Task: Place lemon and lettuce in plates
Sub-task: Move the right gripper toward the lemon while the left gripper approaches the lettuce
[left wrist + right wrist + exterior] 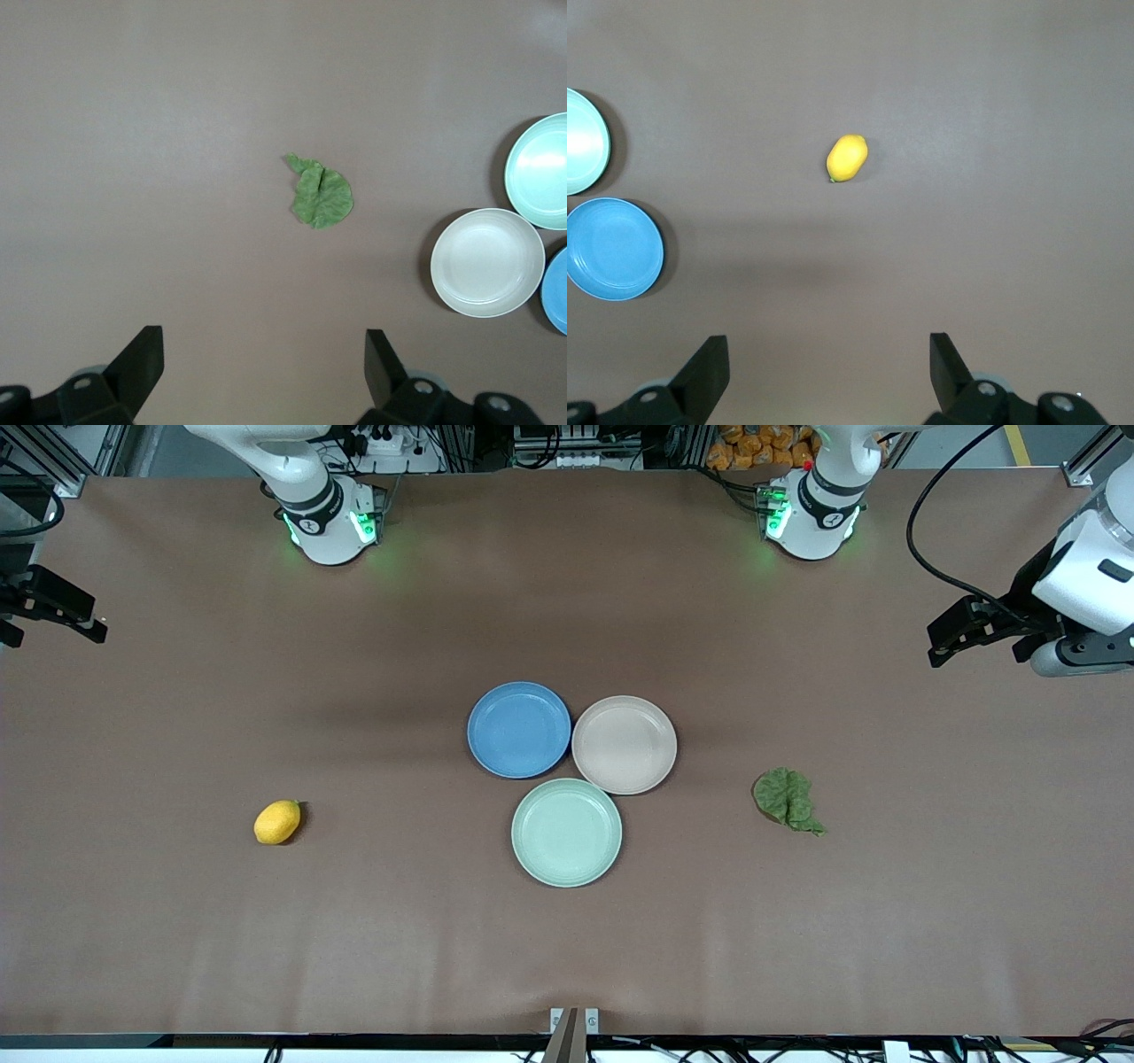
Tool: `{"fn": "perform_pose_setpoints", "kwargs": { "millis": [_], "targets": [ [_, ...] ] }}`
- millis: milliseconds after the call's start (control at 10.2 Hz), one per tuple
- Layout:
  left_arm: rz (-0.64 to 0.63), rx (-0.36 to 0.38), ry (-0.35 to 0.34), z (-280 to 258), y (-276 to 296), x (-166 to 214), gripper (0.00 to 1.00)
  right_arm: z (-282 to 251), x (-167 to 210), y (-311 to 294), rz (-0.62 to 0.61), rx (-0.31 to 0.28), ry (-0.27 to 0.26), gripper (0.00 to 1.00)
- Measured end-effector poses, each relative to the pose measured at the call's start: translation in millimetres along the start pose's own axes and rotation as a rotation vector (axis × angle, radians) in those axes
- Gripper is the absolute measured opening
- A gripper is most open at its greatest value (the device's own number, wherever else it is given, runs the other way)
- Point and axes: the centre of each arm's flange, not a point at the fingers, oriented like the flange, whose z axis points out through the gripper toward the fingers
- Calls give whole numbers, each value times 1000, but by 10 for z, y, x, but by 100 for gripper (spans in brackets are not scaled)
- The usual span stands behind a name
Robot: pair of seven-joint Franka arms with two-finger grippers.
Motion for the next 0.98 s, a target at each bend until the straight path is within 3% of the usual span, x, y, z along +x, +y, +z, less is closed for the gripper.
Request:
{"fn": "perform_pose_setpoints", "kwargs": {
  "millis": [490,784,980],
  "targets": [
    [0,15,-82,227,-11,-10,100,25,15,-17,-3,0,-5,100],
    [-4,19,-188,1110,-36,342,100,251,185,-44,-10,-1,-23,100],
    [-10,8,-216,1739,-52,625,100,786,542,-98,-21,-4,-51,100]
  ]
}}
